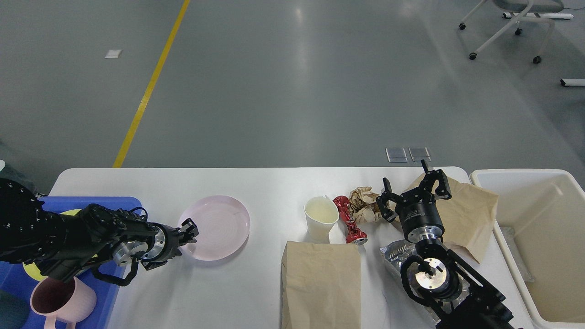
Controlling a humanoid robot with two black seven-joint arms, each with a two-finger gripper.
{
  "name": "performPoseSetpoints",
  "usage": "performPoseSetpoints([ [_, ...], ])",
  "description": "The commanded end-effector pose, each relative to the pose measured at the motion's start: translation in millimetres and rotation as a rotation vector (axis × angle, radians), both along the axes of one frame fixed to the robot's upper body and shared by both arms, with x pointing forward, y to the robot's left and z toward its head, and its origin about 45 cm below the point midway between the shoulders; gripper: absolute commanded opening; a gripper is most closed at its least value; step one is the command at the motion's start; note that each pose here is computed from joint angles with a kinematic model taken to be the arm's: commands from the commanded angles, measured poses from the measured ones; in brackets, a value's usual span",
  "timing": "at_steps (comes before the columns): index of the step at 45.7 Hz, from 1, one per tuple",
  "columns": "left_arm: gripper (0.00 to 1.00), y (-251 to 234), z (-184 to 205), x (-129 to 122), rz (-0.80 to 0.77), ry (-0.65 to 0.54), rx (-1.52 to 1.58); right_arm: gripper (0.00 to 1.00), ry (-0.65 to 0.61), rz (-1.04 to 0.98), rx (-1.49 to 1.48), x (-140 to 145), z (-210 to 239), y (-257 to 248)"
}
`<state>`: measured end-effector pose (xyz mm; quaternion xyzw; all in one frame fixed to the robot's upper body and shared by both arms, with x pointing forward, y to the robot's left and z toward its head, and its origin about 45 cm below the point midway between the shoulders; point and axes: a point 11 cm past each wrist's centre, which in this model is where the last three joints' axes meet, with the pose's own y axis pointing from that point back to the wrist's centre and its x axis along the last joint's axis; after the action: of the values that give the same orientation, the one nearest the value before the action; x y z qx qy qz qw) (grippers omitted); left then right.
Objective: Tidy desktop
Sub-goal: 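Lower the left gripper to the pink plate rim and grasp it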
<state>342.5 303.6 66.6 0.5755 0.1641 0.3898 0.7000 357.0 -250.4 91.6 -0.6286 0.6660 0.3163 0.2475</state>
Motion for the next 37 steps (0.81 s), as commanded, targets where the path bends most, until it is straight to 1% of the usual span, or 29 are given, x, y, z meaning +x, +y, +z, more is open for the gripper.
performPoseSetpoints([
  [1,0.32,-2.0,-0.7,-2.8,-0.014,0.025,-0.021,1.00,0.000,0.000,0.000,0.0,0.0,0.0],
  [6,0.27,-3.5,-1.3,-5.8,-0.025,0.052,-0.045,1.00,0.000,0.000,0.000,0.0,0.0,0.0],
  [17,0.25,-2.1,-0.8,-5.5,-0.022,0.052,-0.046,1.00,0.000,0.000,0.000,0.0,0.0,0.0],
  [26,0.20,-0.8,-0.4,-5.3,-0.017,0.050,-0.047,1.00,0.000,0.000,0.000,0.0,0.0,0.0],
  [37,0.11,1.9,-0.7,-5.1,0.000,0.047,-0.045,1.00,0.000,0.000,0.000,0.0,0.0,0.0],
])
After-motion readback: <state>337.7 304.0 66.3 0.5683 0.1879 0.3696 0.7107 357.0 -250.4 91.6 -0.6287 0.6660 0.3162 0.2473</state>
